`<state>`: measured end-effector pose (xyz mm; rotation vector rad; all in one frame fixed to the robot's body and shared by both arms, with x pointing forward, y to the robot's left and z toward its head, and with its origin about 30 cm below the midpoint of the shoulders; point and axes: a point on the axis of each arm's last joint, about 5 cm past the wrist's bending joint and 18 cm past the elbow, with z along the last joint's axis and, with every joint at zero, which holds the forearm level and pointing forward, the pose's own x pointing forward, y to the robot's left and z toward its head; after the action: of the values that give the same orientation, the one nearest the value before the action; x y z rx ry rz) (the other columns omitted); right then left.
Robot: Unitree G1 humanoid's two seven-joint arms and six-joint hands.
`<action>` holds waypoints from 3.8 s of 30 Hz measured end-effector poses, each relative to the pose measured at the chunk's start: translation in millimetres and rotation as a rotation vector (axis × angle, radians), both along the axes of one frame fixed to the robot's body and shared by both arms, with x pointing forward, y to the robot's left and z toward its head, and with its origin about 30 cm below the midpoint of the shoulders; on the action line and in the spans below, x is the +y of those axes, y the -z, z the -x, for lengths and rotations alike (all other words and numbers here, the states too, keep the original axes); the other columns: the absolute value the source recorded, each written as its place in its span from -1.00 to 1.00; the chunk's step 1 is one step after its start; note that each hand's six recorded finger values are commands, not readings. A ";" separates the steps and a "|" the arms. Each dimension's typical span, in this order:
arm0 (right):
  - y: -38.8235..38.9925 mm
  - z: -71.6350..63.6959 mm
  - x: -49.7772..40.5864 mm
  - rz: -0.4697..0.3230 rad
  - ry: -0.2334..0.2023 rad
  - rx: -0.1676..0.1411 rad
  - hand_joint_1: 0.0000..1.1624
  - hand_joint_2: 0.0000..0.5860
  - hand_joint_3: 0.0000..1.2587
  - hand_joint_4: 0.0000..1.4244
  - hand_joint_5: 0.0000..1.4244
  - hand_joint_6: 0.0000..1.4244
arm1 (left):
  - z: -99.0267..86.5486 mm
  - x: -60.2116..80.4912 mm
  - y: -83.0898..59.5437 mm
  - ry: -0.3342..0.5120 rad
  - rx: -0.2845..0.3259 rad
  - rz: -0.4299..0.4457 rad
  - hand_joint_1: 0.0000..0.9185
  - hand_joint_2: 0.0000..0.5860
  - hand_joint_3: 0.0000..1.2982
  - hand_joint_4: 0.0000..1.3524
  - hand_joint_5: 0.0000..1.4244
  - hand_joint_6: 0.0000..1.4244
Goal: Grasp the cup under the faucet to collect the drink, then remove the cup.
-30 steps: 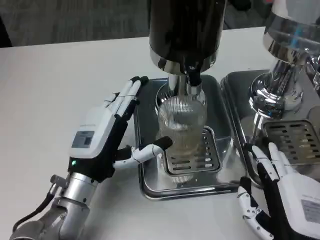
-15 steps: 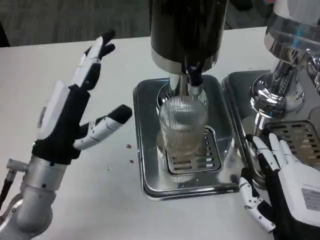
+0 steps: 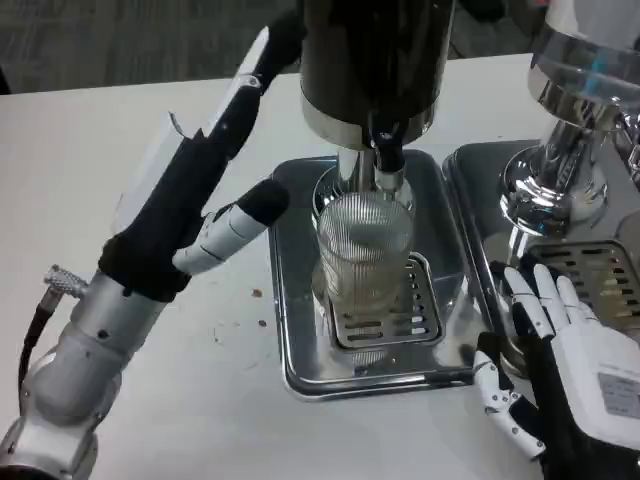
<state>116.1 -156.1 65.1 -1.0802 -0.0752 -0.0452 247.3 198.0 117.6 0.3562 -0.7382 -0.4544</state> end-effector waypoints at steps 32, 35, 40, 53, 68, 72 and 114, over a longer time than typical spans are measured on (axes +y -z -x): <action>1.5 1.5 2.9 -0.018 0.020 -0.009 -0.68 0.80 -0.86 -1.00 -1.00 -0.88 | -12.5 -20.0 -20.3 0.207 -0.049 -0.137 -1.00 -0.48 -0.65 -0.91 -0.73 -0.86; 1.6 1.6 2.8 -0.022 0.022 -0.007 -0.68 0.80 -0.86 -1.00 -1.00 -0.88 | -10.6 -19.3 -20.7 0.208 -0.061 -0.155 -1.00 -0.47 -0.64 -0.91 -0.73 -0.85; 2.0 1.7 2.8 -0.022 0.022 -0.005 -0.68 0.80 -0.86 -1.00 -1.00 -0.88 | -6.9 -18.5 -19.3 0.209 -0.065 -0.161 -1.00 -0.46 -0.63 -0.90 -0.72 -0.84; 2.1 1.6 3.1 -0.035 0.026 -0.003 -0.68 0.80 -0.86 -1.00 -1.00 -0.88 | -3.0 -14.5 -22.3 0.192 -0.110 -0.226 -1.00 -0.39 -0.60 -0.88 -0.71 -0.82; 1.4 -0.4 3.3 -0.049 0.029 -0.007 -0.68 0.80 -0.86 -1.00 -1.00 -0.88 | 3.1 -19.2 -18.6 0.216 -0.134 -0.257 -1.00 -0.41 -0.59 -0.87 -0.69 -0.81; 2.0 -0.4 3.4 -0.056 0.033 -0.003 -0.68 0.80 -0.86 -1.00 -1.00 -0.88 | 4.4 -18.3 -18.3 0.217 -0.136 -0.263 -1.00 -0.42 -0.59 -0.87 -0.69 -0.80; -17.0 -67.6 7.3 -0.321 -0.062 0.149 -0.27 -0.27 -1.00 -1.00 -1.00 -1.00 | 6.9 -18.5 -16.6 0.195 -0.149 -0.261 -1.00 -0.39 -0.57 -0.85 -0.68 -0.79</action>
<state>183.7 -148.8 82.1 -0.7576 0.0324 0.0772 240.4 179.4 134.2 0.5699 -0.8645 -0.7175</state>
